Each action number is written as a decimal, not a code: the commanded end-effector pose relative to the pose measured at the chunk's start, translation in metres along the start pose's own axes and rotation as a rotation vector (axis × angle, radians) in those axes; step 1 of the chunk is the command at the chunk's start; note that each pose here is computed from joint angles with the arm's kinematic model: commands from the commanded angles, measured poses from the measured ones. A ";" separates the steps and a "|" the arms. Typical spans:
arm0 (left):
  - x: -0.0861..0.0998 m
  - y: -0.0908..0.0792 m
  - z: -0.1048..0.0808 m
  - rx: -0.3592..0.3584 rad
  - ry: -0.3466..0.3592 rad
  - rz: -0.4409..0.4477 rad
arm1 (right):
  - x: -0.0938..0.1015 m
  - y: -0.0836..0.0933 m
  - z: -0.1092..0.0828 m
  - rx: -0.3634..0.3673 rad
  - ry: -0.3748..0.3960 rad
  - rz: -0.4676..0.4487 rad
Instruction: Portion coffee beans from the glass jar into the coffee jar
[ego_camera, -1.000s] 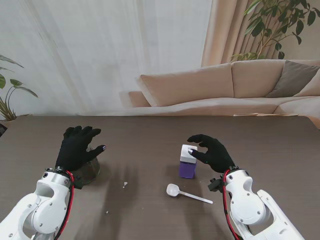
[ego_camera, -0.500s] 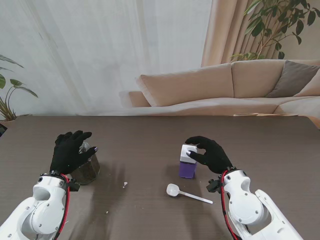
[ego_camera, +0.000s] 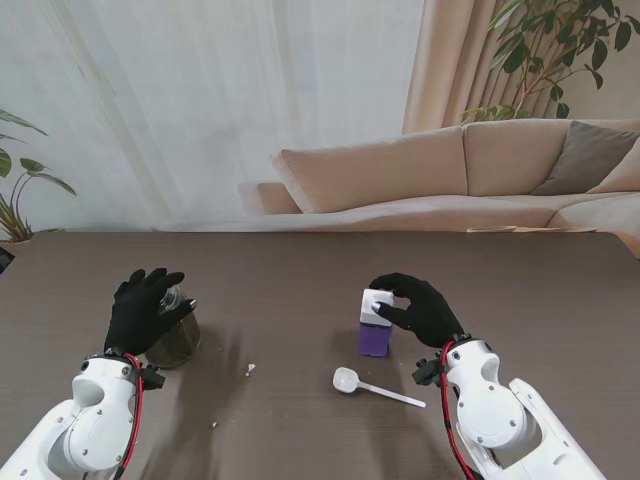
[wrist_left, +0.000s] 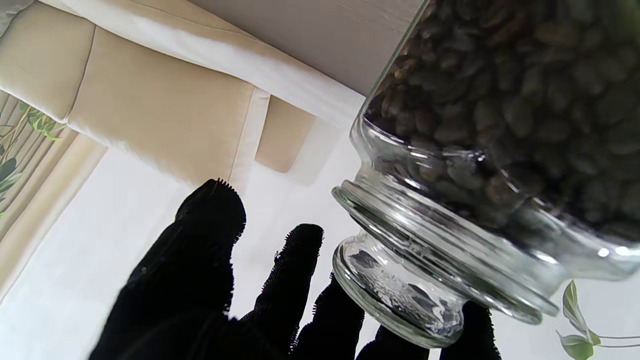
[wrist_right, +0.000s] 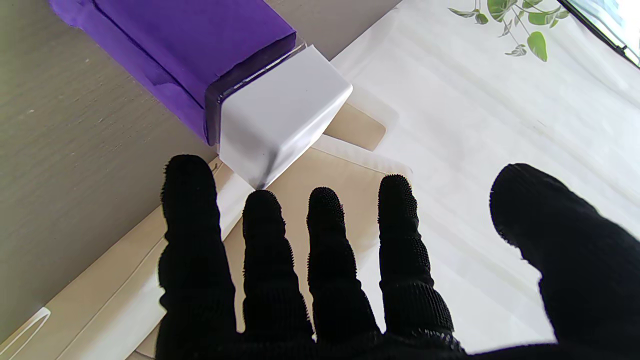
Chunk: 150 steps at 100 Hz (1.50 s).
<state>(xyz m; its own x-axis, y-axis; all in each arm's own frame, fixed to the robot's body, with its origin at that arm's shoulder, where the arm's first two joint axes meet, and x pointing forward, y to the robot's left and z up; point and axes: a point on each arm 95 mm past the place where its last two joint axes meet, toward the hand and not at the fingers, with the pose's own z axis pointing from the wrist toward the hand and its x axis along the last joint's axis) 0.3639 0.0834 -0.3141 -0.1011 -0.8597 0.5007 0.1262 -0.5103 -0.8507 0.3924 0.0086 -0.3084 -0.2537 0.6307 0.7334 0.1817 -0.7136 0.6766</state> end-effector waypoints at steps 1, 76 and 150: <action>-0.007 0.026 -0.010 -0.080 -0.042 -0.025 | -0.001 -0.005 -0.001 0.022 -0.002 0.005; 0.013 0.072 0.008 -0.257 -0.035 -0.140 | -0.003 0.000 0.000 0.002 -0.006 0.015; 0.055 0.101 0.038 -0.499 0.098 -0.201 | -0.003 0.003 0.001 -0.011 -0.011 0.025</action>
<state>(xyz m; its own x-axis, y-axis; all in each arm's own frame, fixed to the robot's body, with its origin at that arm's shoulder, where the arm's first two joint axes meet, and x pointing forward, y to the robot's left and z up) 0.4302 -0.0076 -0.3058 -0.2634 -0.7159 0.6466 -0.2121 -0.6109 -0.7628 0.3958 0.0027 -0.3074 -0.2402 0.6211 0.7460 0.1651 -0.7311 0.6620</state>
